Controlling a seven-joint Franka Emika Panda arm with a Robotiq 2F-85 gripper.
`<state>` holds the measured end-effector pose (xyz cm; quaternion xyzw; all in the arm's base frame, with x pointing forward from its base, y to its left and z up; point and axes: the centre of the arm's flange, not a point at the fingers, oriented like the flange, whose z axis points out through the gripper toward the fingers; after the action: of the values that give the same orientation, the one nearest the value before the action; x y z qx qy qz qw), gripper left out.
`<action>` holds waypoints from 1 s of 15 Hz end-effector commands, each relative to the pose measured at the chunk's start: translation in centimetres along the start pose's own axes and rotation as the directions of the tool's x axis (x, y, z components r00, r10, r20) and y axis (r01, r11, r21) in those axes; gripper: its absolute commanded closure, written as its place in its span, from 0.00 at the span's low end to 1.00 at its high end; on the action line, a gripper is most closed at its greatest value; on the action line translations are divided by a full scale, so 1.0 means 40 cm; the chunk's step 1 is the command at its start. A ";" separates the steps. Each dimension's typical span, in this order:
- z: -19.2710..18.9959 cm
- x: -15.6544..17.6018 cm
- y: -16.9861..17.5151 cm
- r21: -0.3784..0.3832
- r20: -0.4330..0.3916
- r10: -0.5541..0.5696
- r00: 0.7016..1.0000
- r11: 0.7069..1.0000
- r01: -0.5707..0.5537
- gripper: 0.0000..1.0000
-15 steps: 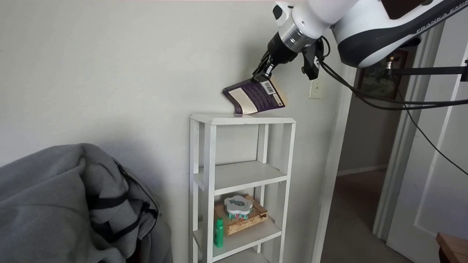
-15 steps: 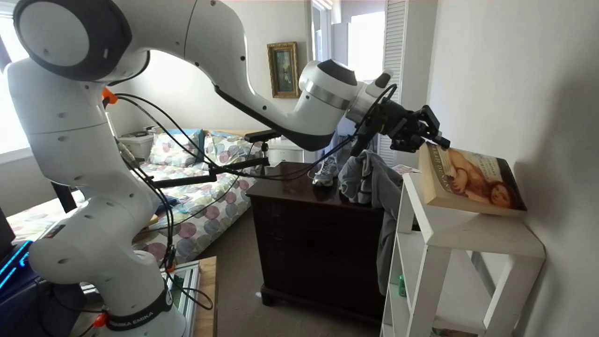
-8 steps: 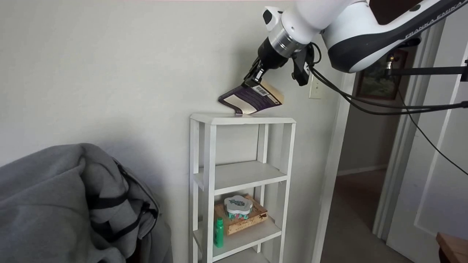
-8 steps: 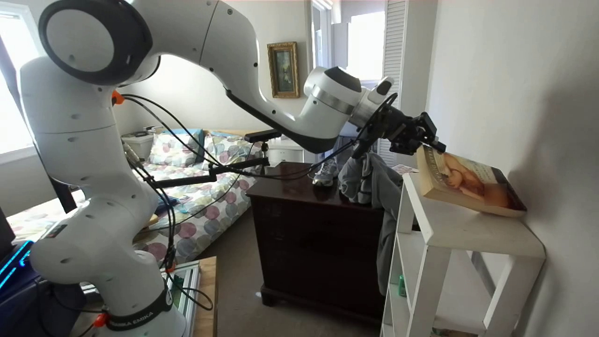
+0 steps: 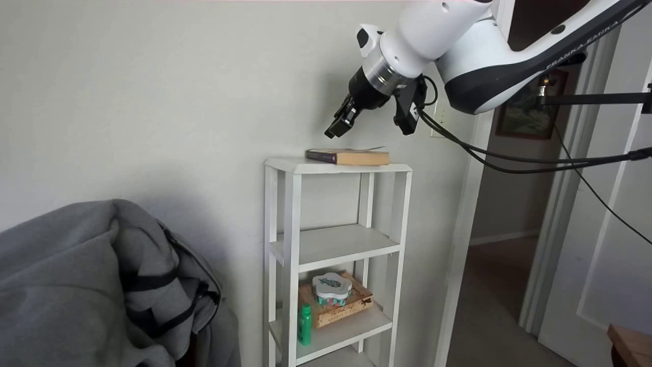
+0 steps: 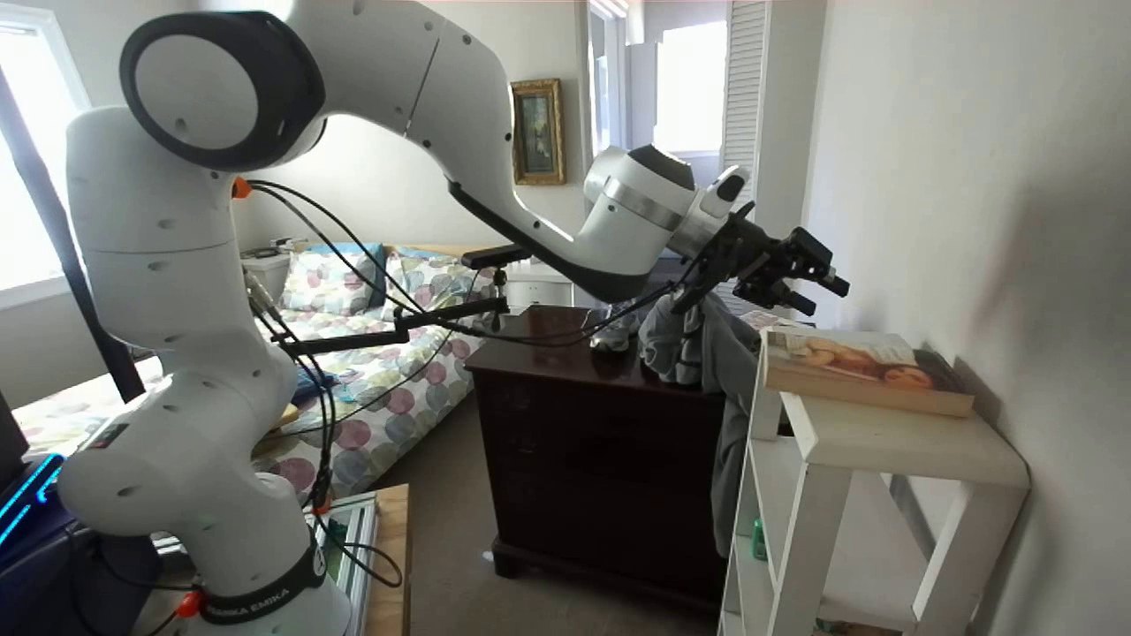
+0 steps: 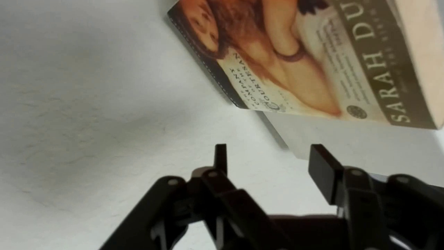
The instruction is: Move the book to the top of the shelf
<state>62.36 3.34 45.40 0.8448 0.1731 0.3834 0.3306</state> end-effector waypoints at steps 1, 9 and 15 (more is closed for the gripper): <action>0.016 0.030 0.003 -0.016 -0.046 0.052 0.998 0.998 -0.053 0.05; -0.130 0.125 0.061 0.095 0.186 0.342 0.921 0.927 -0.364 0.00; -0.256 0.146 0.078 0.114 0.358 0.529 0.770 0.793 -0.598 0.00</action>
<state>61.16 8.86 52.11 0.9330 -0.0550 0.3250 0.1444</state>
